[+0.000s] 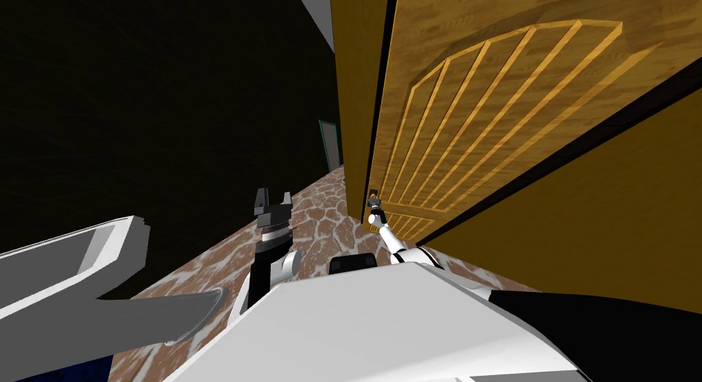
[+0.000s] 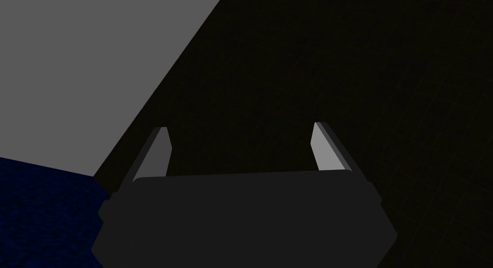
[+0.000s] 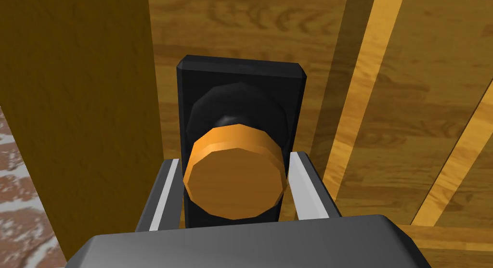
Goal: Push the door open
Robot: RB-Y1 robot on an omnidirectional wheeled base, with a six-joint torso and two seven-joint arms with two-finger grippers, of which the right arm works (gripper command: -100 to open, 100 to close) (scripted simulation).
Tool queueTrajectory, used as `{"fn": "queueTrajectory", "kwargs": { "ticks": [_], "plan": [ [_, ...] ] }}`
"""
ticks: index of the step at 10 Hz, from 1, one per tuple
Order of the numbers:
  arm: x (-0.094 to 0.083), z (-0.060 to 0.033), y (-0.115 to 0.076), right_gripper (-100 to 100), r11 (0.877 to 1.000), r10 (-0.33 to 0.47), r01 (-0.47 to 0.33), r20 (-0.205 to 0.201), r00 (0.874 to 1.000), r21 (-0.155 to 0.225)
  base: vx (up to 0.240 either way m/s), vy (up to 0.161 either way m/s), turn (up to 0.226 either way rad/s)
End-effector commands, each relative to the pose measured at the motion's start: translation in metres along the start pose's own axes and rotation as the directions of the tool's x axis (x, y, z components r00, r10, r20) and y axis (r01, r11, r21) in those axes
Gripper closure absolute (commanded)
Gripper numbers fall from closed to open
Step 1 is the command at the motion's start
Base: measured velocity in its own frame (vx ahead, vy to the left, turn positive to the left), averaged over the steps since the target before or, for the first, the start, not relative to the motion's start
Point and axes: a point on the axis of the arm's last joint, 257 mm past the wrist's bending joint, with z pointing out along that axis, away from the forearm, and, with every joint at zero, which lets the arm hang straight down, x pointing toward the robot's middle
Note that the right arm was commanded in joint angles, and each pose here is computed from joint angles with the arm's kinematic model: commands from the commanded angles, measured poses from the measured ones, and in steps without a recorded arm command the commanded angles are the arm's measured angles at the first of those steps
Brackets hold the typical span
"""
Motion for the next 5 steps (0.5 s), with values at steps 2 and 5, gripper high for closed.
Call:
{"fn": "queueTrajectory", "kwargs": {
  "ticks": [2,5],
  "plan": [
    [0.003,0.0003,-0.001,100,1.000,-0.001,0.001,-0.011,1.000,0.014,-0.174,-0.110,0.086],
    [0.004,-0.0048,-0.026,100,0.998,0.011,-0.010,-0.009,1.000,0.070,-0.182,-0.121,0.101]
  ]
}}
